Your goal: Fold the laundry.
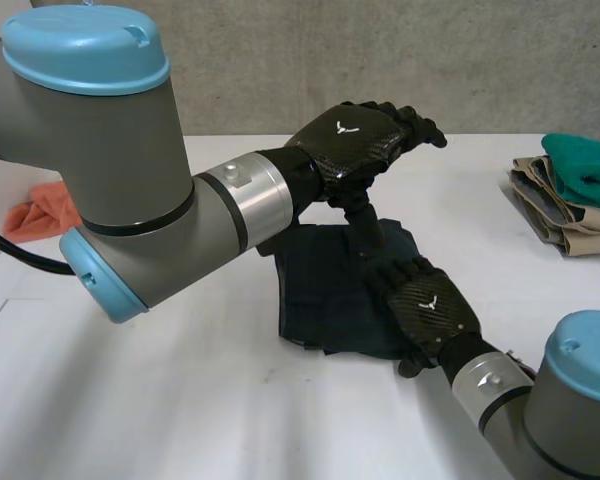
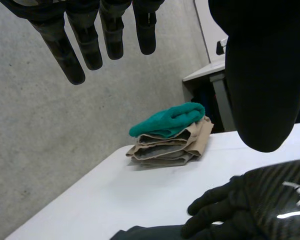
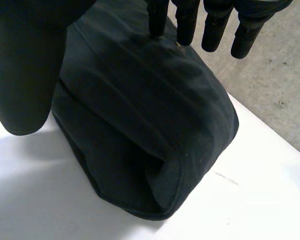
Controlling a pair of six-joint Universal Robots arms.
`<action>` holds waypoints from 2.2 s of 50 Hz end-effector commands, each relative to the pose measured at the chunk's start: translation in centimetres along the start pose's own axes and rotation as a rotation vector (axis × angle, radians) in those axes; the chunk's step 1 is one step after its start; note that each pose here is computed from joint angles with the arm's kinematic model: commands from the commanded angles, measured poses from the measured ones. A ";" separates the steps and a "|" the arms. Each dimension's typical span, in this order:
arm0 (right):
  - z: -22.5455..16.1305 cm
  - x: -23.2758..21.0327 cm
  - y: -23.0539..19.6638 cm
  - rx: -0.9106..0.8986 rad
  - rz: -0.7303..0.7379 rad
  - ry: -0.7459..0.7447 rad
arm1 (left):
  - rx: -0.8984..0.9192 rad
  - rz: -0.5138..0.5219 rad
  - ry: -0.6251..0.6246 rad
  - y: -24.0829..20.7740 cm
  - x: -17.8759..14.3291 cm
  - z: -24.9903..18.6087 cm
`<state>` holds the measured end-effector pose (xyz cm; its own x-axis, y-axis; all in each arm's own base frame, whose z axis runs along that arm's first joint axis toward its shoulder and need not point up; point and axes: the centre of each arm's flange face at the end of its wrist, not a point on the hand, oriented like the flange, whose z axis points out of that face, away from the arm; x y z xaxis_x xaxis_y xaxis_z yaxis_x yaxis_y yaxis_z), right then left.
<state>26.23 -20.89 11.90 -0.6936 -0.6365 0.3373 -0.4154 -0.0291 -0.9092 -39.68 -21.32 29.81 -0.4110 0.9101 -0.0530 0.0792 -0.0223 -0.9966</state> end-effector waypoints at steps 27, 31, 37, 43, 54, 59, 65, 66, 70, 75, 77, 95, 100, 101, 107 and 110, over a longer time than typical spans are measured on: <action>7.7 1.2 0.5 0.202 -0.108 0.105 | -0.013 -0.010 0.018 0.5 0.7 0.0; 8.3 1.9 -0.4 0.234 -0.113 0.126 | -0.008 -0.009 0.018 0.3 0.7 -0.1; 9.8 4.1 -3.6 0.337 -0.117 0.191 | 0.027 0.008 0.006 -1.2 0.6 -0.7; 10.8 7.8 -9.5 0.514 -0.083 0.269 | 0.091 0.039 -0.016 -3.1 0.2 -1.3; 10.3 24.9 -14.5 0.767 0.042 0.540 | 0.144 0.064 -0.043 -5.2 -0.5 -2.3; 9.5 32.3 -12.0 0.779 0.054 0.640 | 0.135 0.061 -0.037 -4.9 -0.2 -2.3; 9.6 38.4 -5.7 0.707 0.032 0.664 | 0.128 0.058 -0.035 -4.4 0.0 -2.5; 9.8 39.0 -4.7 0.696 0.029 0.655 | 0.127 0.057 -0.034 -4.2 0.0 -2.5; 10.5 40.6 2.4 0.583 0.080 0.573 | 0.120 0.052 -0.034 -3.6 0.1 -2.4; 10.8 39.9 8.7 0.468 0.140 0.457 | 0.105 0.046 -0.031 -2.9 0.1 -2.3; 10.3 40.0 10.2 0.444 0.147 0.431 | 0.105 0.046 -0.031 -2.9 0.1 -2.3; 4.2 42.7 7.7 0.336 0.243 0.563 | 0.126 0.043 -0.012 -3.8 1.2 -2.8; 0.5 42.6 6.7 0.205 0.279 0.615 | 0.136 0.045 -0.013 -4.2 1.3 -3.1; 0.0 42.6 6.6 0.183 0.272 0.624 | 0.134 0.043 -0.012 -4.2 1.3 -3.1; -5.1 44.2 5.9 -0.038 0.154 0.794 | 0.129 0.035 -0.004 -4.0 1.7 -3.1; -6.9 45.4 3.7 -0.114 -0.005 0.919 | 0.140 0.041 -0.005 -4.2 1.7 -3.1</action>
<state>-8.68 -46.07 22.16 -0.9688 0.0556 0.2415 -0.2419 -0.0003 -0.9703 -37.81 -18.56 33.99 -0.4164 0.9047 -0.0903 -0.0249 -0.1106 -0.9936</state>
